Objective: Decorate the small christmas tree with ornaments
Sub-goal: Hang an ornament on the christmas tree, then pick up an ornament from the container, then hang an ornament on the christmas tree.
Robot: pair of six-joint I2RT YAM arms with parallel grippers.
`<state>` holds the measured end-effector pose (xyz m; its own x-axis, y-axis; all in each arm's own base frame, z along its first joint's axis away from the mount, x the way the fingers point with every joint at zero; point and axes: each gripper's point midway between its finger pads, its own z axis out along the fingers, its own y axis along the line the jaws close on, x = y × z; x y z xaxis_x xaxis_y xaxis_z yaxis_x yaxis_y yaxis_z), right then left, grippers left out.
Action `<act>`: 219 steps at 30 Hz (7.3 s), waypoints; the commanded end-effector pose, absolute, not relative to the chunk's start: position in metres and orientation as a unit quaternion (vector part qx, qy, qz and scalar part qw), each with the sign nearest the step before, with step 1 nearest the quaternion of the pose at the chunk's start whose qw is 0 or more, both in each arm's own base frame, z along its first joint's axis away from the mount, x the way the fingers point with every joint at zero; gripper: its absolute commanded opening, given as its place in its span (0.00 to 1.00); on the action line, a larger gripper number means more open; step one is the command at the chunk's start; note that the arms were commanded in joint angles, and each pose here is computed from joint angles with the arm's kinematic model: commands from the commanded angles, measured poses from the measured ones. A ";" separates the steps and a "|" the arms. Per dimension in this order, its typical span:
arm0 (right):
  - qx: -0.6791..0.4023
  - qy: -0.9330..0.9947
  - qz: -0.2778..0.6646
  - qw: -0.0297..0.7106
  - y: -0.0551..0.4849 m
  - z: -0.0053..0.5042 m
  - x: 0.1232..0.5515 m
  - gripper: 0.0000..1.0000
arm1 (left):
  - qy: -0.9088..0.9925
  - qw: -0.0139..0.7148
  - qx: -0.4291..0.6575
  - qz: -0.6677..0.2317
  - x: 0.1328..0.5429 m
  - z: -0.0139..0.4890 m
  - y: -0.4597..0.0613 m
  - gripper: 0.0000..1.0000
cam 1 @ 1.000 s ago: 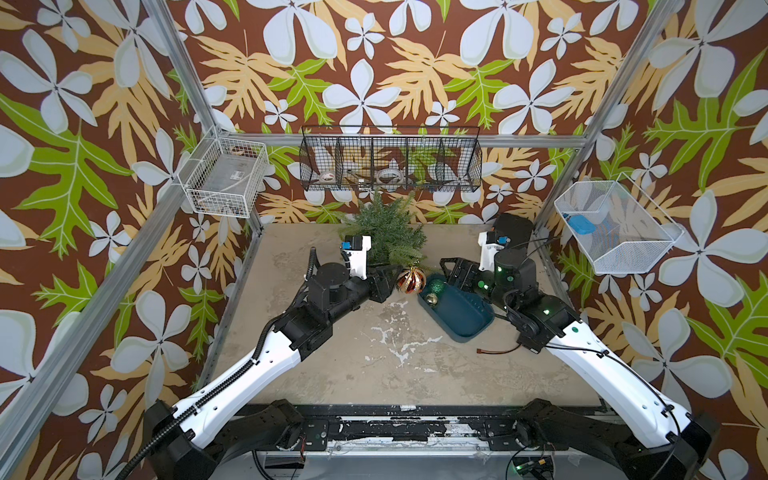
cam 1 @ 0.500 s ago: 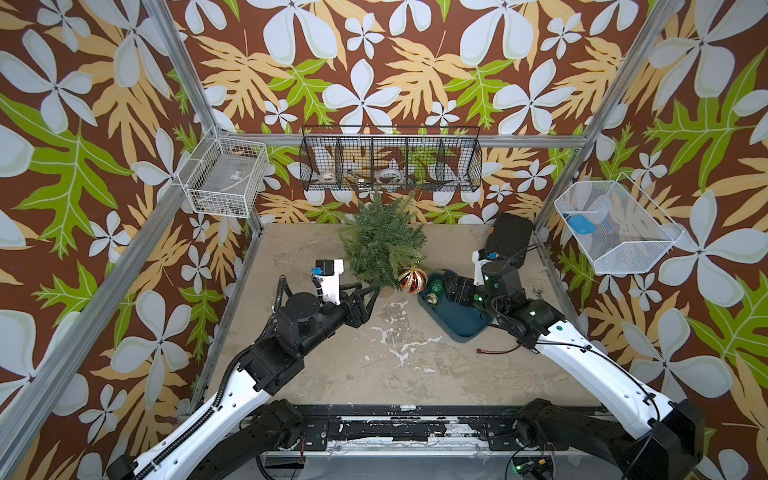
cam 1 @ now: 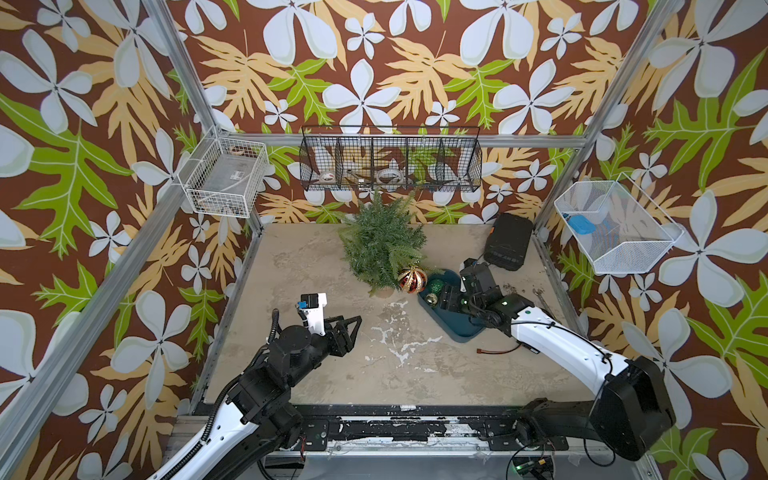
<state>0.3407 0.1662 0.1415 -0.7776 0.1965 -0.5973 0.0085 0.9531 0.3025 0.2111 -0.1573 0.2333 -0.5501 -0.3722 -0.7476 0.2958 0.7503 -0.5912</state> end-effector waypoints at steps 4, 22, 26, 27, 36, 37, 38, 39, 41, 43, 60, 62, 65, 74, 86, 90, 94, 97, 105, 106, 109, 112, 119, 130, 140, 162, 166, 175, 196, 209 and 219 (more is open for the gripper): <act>0.061 0.938 0.088 0.331 0.165 0.124 0.373 0.78 | 0.806 0.455 -0.039 -0.378 0.207 0.226 -0.161 0.65; 0.071 0.955 -0.023 0.289 0.166 0.074 0.430 0.74 | 0.808 0.449 -0.043 -0.379 0.203 0.220 -0.158 0.65; 0.073 0.957 -0.036 0.280 0.163 0.065 0.433 0.74 | 0.808 0.448 -0.045 -0.380 0.203 0.219 -0.159 0.65; 0.073 0.957 -0.037 0.279 0.163 0.063 0.434 0.73 | 0.808 0.448 -0.045 -0.380 0.203 0.219 -0.159 0.65; 0.085 0.957 -0.039 0.274 0.150 0.058 0.428 0.73 | 0.808 0.447 -0.046 -0.381 0.205 0.218 -0.160 0.65; 0.086 0.957 -0.040 0.274 0.147 0.058 0.427 0.74 | 0.808 0.446 -0.045 -0.381 0.205 0.218 -0.161 0.64; 0.088 0.956 -0.042 0.276 0.143 0.059 0.427 0.74 | 0.809 0.446 -0.044 -0.382 0.205 0.218 -0.162 0.65; 0.090 0.956 -0.043 0.277 0.141 0.059 0.427 0.73 | 0.809 0.445 -0.043 -0.382 0.205 0.217 -0.162 0.64; 0.090 0.956 -0.043 0.275 0.139 0.059 0.426 0.73 | 0.810 0.442 -0.041 -0.382 0.206 0.216 -0.164 0.65; 0.087 0.957 -0.045 0.273 0.139 0.058 0.427 0.72 | 0.811 0.441 -0.040 -0.383 0.207 0.216 -0.166 0.64; 0.090 0.961 -0.036 0.260 0.142 0.046 0.423 0.72 | 0.810 0.439 -0.038 -0.386 0.208 0.218 -0.168 0.64; 0.090 0.960 -0.034 0.263 0.142 0.049 0.423 0.70 | 0.810 0.439 -0.037 -0.387 0.208 0.219 -0.168 0.64; 0.086 0.960 -0.033 0.266 0.143 0.052 0.425 0.67 | 0.809 0.440 -0.038 -0.387 0.208 0.219 -0.168 0.64; 0.079 0.952 0.011 0.295 0.150 0.088 0.420 0.63 | 0.805 0.446 -0.035 -0.389 0.208 0.227 -0.169 0.64; 0.080 0.909 0.131 0.387 0.153 0.199 0.381 0.62 | 0.784 0.467 -0.022 -0.409 0.212 0.258 -0.175 0.64; 0.070 0.881 0.182 0.431 0.153 0.249 0.361 0.62 | 0.769 0.475 -0.011 -0.428 0.211 0.274 -0.180 0.64; 0.056 0.858 0.227 0.457 0.157 0.289 0.345 0.62 | 0.755 0.478 0.003 -0.449 0.209 0.288 -0.188 0.64; 0.046 0.841 0.263 0.470 0.161 0.311 0.334 0.61 | 0.739 0.477 0.016 -0.475 0.207 0.299 -0.196 0.63; 0.013 0.795 0.355 0.492 0.179 0.368 0.310 0.61 | 0.701 0.473 0.041 -0.531 0.203 0.329 -0.214 0.61; 0.008 0.789 0.365 0.494 0.184 0.376 0.308 0.60 | 0.699 0.475 0.041 -0.533 0.203 0.331 -0.214 0.61; -0.010 0.777 0.381 0.500 0.199 0.393 0.301 0.60 | 0.697 0.484 0.032 -0.527 0.206 0.336 -0.210 0.60; -0.025 0.767 0.403 0.498 0.217 0.405 0.295 0.60 | 0.716 0.496 -0.010 -0.491 0.215 0.327 -0.194 0.59; -0.051 0.747 0.448 0.489 0.258 0.423 0.286 0.60 | 0.724 0.514 -0.034 -0.458 0.215 0.321 -0.175 0.61; -0.085 0.732 0.489 0.467 0.323 0.434 0.278 0.60 | 0.709 0.558 -0.037 -0.430 0.217 0.340 -0.160 0.48; -0.077 0.729 0.471 0.490 0.337 0.447 0.301 0.60 | 0.686 0.582 0.005 -0.437 0.236 0.376 -0.186 0.40; -0.051 0.700 0.500 0.506 0.323 0.475 0.310 0.60 | 0.624 0.600 0.051 -0.498 0.265 0.430 -0.236 0.35; -0.053 0.702 0.502 0.503 0.325 0.473 0.309 0.60 | 0.616 0.603 0.053 -0.504 0.271 0.435 -0.243 0.35; -0.052 0.701 0.505 0.501 0.325 0.471 0.309 0.60 | 0.620 0.600 0.056 -0.502 0.280 0.434 -0.251 0.31; -0.053 0.689 0.520 0.502 0.318 0.479 0.298 0.60 | 0.628 0.599 0.053 -0.495 0.298 0.429 -0.263 0.16; -0.048 0.690 0.511 0.509 0.312 0.477 0.298 0.60 | 0.628 0.602 0.056 -0.491 0.300 0.431 -0.265 0.00; -0.017 0.697 0.477 0.536 0.294 0.470 0.318 0.60 | 0.648 0.599 0.057 -0.467 0.304 0.418 -0.263 0.00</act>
<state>0.3128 0.3021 0.4611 -0.4721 0.4604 -0.7518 -0.5330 0.5302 0.6594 0.3014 -0.2651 0.4186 -0.2925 -0.4962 -0.8175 0.6396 0.5339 -0.5530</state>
